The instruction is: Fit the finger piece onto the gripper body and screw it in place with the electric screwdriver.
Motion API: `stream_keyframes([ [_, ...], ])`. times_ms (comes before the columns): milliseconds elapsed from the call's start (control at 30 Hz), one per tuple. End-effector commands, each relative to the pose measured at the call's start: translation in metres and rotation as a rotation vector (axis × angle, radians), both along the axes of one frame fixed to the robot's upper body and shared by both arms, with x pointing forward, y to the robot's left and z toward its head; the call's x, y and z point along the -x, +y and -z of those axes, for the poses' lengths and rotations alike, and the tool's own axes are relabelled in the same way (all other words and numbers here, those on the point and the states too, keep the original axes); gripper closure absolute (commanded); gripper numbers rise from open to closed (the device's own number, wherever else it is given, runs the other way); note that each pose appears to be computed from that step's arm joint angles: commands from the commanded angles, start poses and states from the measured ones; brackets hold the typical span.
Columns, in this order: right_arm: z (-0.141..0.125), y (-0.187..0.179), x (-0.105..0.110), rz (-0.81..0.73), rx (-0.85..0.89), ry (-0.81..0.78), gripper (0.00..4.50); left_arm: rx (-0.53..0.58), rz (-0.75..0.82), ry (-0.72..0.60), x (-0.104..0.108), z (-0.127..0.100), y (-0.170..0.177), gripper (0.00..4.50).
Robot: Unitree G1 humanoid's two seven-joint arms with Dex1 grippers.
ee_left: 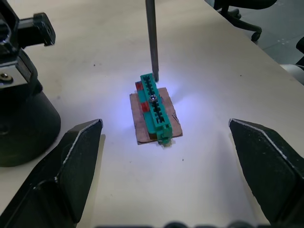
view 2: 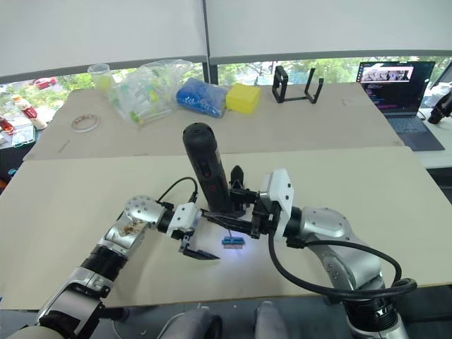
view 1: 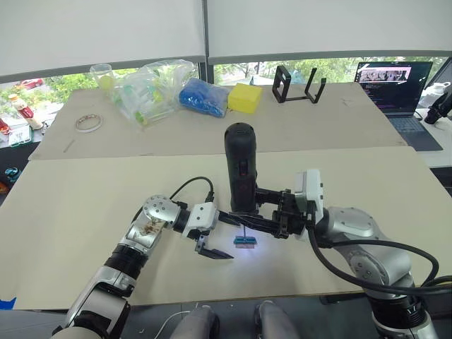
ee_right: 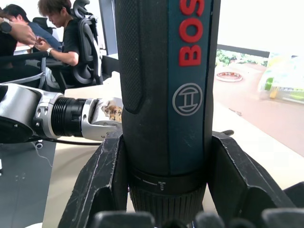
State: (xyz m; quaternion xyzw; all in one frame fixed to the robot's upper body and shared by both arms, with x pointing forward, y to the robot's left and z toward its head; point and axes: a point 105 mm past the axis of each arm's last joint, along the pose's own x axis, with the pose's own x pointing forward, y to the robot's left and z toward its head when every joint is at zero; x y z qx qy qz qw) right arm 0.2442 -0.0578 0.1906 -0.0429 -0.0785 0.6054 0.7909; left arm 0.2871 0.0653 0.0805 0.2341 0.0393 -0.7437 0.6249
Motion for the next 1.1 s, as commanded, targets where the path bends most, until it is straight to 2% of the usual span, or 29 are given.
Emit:
stream_keyframes([
  [33, -0.0147, 0.0009, 0.0054, -0.018, -0.038, -0.088, 2.59, 0.035, 0.004, -0.026, 0.0004, -0.0092, -0.0029, 0.00],
  [1100, -0.0103, 0.0013, 0.0036, -0.027, -0.027, -0.085, 2.59, 0.040, -0.002, -0.032, 0.0003, -0.0121, -0.0047, 0.00],
])
